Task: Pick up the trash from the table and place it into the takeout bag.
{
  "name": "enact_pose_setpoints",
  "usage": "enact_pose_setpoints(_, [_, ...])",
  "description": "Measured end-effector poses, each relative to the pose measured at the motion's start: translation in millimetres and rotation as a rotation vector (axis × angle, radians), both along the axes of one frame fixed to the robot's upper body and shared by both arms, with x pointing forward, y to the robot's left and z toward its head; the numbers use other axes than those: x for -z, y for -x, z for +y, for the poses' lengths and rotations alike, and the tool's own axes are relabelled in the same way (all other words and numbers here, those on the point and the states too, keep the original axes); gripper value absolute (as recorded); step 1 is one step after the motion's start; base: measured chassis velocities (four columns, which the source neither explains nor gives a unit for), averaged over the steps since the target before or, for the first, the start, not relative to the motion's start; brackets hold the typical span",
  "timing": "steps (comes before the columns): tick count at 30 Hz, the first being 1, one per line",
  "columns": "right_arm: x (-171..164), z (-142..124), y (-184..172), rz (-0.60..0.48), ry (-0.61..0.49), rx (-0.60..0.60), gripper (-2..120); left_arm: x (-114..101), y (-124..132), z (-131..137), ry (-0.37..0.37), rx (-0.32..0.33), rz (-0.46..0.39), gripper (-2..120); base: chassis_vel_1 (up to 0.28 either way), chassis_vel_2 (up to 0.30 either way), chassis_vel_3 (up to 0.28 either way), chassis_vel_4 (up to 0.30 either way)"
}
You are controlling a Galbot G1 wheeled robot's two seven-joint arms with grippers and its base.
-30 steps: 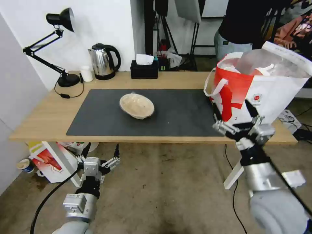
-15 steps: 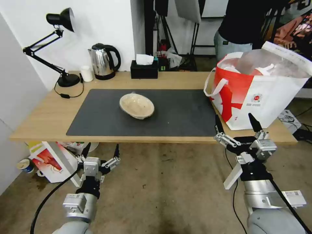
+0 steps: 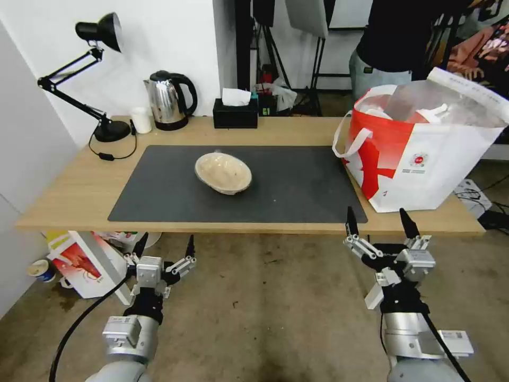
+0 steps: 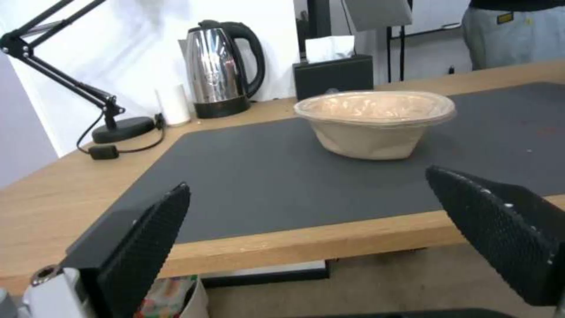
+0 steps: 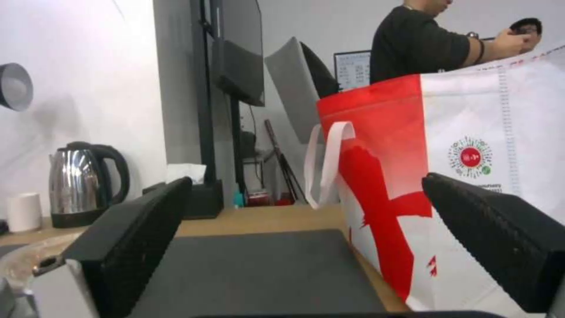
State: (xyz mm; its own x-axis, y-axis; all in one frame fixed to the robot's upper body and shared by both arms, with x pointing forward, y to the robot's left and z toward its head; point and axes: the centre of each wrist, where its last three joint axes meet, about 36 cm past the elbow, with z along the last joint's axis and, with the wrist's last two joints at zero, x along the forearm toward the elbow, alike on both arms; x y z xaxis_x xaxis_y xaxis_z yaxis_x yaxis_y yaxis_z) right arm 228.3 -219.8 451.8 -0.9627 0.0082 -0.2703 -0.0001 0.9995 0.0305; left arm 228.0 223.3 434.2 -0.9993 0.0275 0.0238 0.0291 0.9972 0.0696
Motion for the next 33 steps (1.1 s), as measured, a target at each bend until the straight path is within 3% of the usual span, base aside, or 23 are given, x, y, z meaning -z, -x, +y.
enact_pose_setpoints(13, [3,-1,2,-0.009,0.009,0.018,100,0,0,0,0.000,0.000,0.000,100,0.000,0.000,0.000,0.000])
enact_pose_setpoints(33, [22,2,15,0.081,0.008,0.051,100,0,0,0,0.000,0.000,0.000,100,0.000,0.000,0.000,0.000])
